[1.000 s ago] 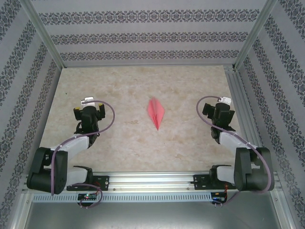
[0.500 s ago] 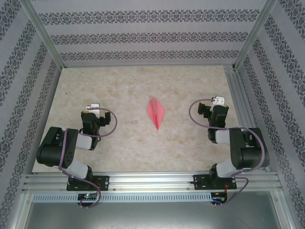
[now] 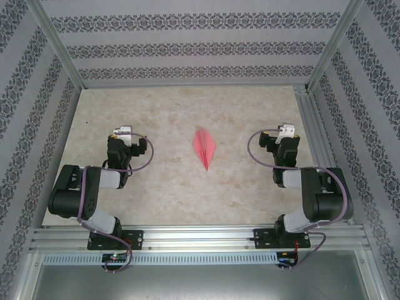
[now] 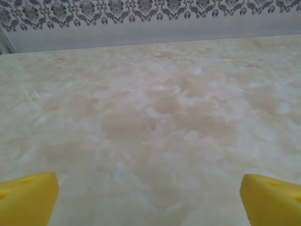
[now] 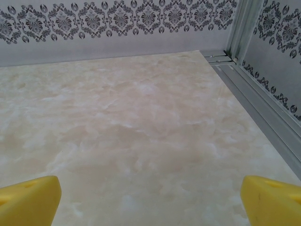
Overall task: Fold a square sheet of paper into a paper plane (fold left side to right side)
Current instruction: Reset both arms
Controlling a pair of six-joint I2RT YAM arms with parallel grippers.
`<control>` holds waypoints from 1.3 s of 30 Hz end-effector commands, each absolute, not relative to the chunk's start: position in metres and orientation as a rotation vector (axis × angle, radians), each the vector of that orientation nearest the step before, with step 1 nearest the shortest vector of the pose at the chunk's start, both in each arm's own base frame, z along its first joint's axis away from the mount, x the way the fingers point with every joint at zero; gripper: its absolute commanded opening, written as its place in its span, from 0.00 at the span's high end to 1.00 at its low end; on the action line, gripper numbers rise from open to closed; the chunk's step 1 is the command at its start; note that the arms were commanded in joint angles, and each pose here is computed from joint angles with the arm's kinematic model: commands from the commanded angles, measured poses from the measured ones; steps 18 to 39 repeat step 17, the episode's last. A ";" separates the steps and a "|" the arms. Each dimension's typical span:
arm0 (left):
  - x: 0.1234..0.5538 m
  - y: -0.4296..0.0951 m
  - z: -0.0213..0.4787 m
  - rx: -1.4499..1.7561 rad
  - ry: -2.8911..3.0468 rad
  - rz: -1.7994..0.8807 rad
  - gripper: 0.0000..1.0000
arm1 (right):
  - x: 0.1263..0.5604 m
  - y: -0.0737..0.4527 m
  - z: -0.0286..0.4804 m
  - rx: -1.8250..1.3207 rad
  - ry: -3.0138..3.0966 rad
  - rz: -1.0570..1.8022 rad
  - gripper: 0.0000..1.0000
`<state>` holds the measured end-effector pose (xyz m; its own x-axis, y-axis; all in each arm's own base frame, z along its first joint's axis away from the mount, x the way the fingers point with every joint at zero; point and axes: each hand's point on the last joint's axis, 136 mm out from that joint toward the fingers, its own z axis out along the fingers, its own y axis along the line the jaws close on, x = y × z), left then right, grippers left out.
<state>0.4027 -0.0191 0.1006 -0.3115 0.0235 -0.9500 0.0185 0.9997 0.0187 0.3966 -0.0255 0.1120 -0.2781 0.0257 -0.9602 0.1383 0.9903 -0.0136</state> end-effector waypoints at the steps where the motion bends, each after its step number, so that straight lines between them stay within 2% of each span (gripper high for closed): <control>1: 0.407 -0.020 0.103 0.070 1.890 0.001 0.00 | 0.401 -0.023 0.127 0.096 1.800 -0.104 0.02; 39: 0.407 -0.021 0.102 0.070 1.890 0.001 0.00 | 0.401 -0.021 0.126 0.086 1.802 -0.100 0.02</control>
